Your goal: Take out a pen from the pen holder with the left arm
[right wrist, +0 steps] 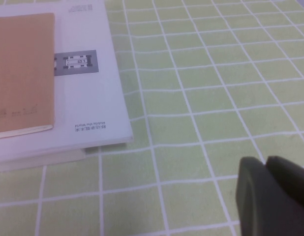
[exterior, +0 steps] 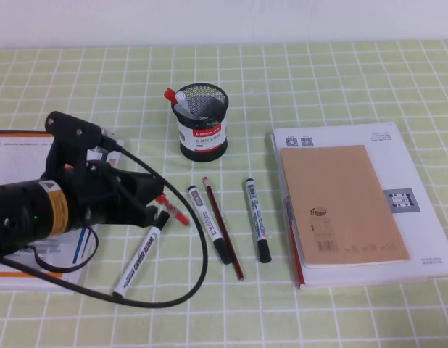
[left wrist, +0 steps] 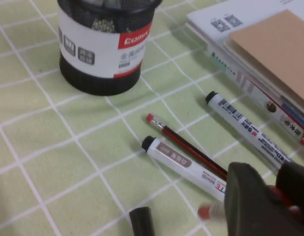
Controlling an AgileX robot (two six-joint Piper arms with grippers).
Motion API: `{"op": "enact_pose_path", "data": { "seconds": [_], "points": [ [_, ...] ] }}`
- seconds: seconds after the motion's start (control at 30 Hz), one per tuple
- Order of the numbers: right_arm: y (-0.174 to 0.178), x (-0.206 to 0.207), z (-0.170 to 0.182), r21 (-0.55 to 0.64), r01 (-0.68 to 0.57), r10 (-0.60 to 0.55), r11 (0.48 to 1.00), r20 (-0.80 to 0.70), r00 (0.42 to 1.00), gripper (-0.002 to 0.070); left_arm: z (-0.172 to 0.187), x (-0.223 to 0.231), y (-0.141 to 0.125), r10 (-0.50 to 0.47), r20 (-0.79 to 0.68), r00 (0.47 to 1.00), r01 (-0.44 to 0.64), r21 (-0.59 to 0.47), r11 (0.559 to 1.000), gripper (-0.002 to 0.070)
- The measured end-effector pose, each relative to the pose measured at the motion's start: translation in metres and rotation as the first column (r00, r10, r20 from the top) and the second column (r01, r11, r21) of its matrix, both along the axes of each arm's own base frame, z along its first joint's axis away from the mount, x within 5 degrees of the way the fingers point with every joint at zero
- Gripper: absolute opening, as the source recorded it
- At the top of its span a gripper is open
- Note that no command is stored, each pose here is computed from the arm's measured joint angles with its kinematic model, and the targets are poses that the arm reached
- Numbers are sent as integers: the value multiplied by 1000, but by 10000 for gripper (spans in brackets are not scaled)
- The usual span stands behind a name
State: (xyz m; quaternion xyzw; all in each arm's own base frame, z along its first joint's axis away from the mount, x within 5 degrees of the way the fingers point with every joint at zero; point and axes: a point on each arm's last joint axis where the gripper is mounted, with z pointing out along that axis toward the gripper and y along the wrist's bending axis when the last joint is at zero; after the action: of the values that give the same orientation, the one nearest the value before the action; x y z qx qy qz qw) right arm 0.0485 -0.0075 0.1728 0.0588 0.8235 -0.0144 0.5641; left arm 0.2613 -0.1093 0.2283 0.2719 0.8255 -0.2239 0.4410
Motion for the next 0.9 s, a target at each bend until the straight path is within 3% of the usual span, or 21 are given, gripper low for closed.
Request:
{"op": "enact_pose_path", "data": {
  "seconds": [0.1,0.23,0.37,0.47,0.53,0.63,0.9],
  "points": [
    [0,0,0,0,0,0,1000,0,1000,-13,0,-1,-1,9,-20,1000,-9,-23,1000,154],
    [0,0,0,0,0,0,1000,0,1000,-13,0,-2,-2,26,-73,997,-32,-81,996,283],
    [0,0,0,0,0,0,1000,0,1000,-13,3,-6,-6,-8,-105,994,-7,-144,990,327],
    [0,0,0,0,0,0,1000,0,1000,-13,12,-13,-11,-79,-91,993,59,-201,978,262],
    [0,0,0,0,0,0,1000,0,1000,-13,22,-20,-14,-134,-62,989,116,-234,965,140],
    [0,0,0,0,0,0,1000,0,1000,-13,39,-33,-14,-189,6,982,185,-252,950,42],
    [0,0,0,0,0,0,1000,0,1000,-12,91,-77,-11,-290,220,931,346,-288,893,1]
  ]
}}
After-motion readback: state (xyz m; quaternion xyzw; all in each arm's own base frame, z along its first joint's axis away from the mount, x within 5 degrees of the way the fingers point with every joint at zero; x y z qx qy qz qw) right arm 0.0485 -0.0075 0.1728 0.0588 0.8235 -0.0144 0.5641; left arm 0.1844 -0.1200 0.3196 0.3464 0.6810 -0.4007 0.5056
